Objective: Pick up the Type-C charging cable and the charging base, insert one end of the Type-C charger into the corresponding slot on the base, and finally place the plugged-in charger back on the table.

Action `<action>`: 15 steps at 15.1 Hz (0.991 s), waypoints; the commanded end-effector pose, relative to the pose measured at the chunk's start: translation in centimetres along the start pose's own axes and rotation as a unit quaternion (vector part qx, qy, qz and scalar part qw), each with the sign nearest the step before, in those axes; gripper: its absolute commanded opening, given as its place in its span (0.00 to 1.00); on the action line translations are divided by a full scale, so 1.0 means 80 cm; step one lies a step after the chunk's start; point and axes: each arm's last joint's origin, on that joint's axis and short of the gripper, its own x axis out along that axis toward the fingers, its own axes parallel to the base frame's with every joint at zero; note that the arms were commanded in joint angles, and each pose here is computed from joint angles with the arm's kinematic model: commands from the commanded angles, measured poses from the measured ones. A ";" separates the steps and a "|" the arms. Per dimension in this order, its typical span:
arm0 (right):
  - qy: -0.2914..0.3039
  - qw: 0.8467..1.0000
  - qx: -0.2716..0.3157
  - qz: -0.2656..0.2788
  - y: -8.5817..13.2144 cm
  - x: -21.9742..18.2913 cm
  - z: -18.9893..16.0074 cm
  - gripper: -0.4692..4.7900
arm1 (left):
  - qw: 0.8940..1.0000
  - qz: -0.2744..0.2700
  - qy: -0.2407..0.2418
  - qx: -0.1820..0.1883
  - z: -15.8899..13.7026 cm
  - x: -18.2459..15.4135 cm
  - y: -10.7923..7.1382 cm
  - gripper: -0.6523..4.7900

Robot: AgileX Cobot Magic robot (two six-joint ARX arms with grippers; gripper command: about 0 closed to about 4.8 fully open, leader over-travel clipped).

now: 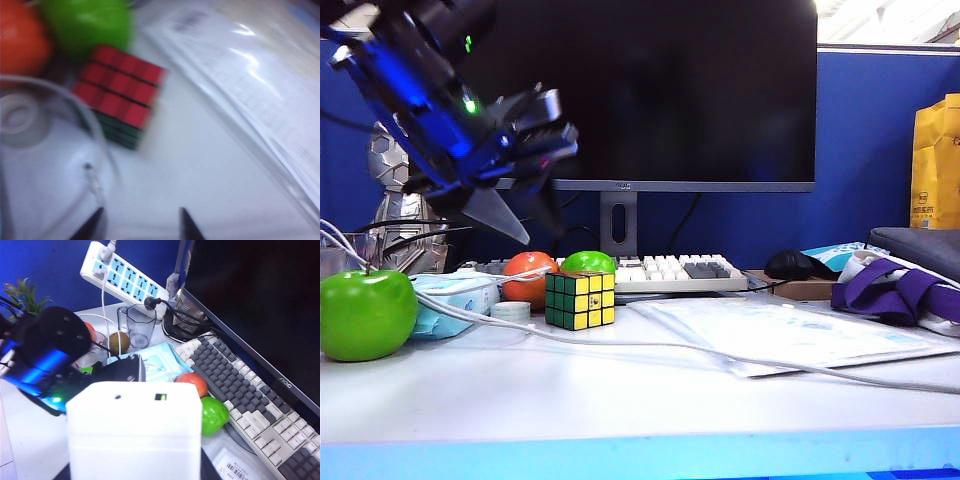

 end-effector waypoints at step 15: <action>-0.017 1.000 -0.005 0.004 0.002 -0.005 0.006 0.08 | 0.986 0.033 0.135 -0.096 0.030 0.061 0.001 0.51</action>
